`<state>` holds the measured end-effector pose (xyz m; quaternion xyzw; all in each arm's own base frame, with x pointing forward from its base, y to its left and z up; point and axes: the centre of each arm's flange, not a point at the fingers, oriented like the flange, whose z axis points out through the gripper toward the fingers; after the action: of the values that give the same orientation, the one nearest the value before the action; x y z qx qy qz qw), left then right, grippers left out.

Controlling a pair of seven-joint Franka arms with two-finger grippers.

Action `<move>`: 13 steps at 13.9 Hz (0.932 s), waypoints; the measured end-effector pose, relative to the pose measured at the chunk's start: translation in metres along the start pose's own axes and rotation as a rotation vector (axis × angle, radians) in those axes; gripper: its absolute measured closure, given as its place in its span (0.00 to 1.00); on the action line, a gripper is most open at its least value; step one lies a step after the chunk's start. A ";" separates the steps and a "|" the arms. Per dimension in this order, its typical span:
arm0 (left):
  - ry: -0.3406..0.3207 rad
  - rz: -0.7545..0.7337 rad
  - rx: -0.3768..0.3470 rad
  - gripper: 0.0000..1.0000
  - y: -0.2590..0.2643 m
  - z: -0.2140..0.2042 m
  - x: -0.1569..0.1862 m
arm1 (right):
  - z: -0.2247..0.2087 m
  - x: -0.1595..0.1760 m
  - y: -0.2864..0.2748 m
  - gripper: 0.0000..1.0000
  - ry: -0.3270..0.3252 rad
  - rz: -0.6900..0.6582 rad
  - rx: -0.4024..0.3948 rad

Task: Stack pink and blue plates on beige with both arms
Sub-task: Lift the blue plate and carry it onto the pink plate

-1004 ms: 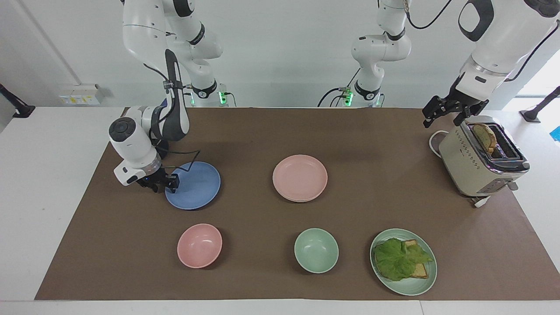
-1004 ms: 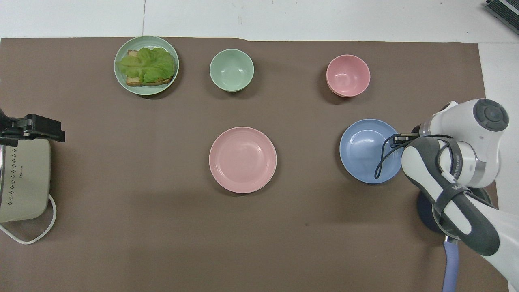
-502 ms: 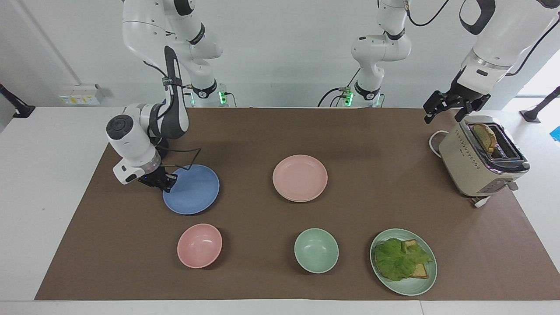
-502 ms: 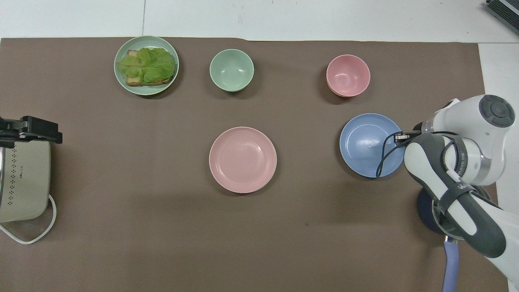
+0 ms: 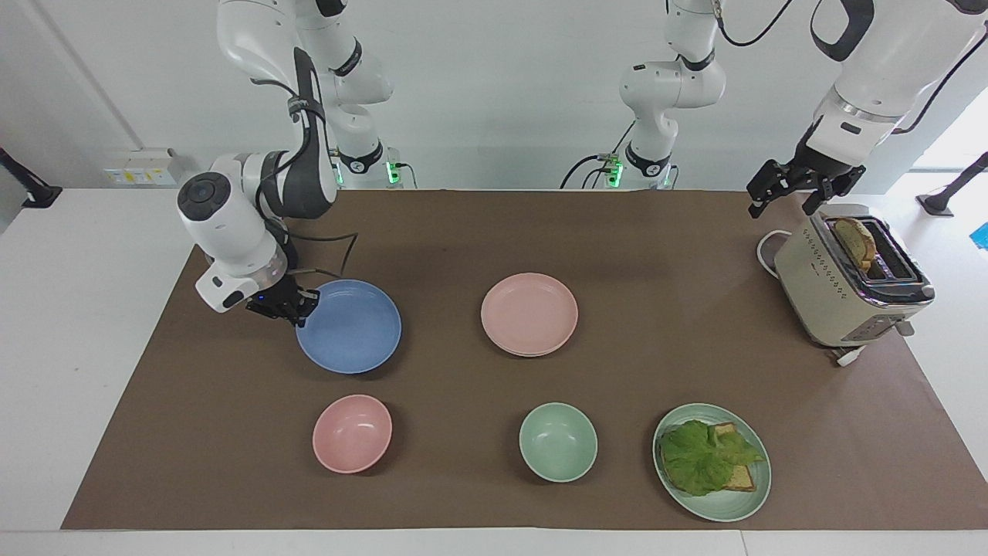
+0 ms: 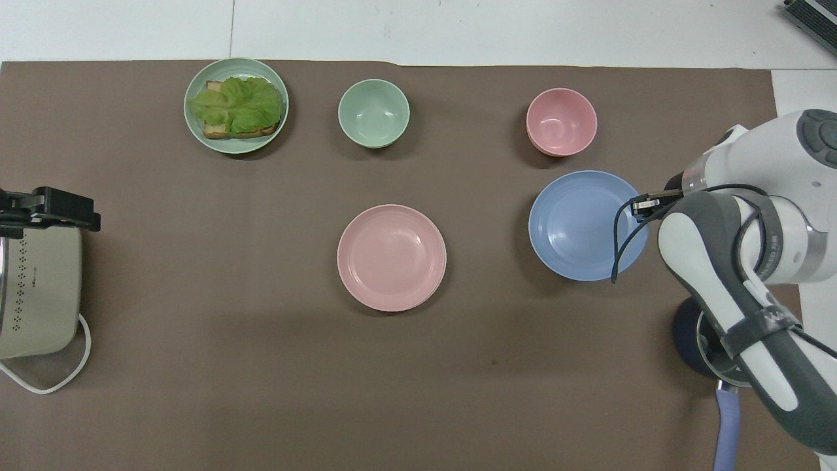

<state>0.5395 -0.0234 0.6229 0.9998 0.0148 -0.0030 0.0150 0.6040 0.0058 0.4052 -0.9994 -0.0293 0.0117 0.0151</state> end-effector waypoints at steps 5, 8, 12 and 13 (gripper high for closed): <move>-0.001 -0.013 0.000 0.00 -0.007 0.000 0.000 | -0.025 -0.008 -0.063 0.95 -0.011 -0.080 0.048; -0.001 -0.014 0.000 0.00 -0.008 0.000 0.000 | -0.025 -0.011 -0.115 0.95 0.001 -0.078 0.058; -0.001 -0.014 0.000 0.00 -0.008 0.000 0.000 | -0.022 -0.016 -0.191 0.95 0.046 -0.025 0.111; -0.001 -0.014 0.000 0.00 -0.008 0.000 0.000 | -0.020 -0.018 -0.203 0.95 0.047 -0.015 0.139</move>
<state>0.5396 -0.0158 0.6227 0.9996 0.0218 -0.0037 0.0149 0.5745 0.2067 0.4322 -0.9957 -0.0357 -0.0099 0.0850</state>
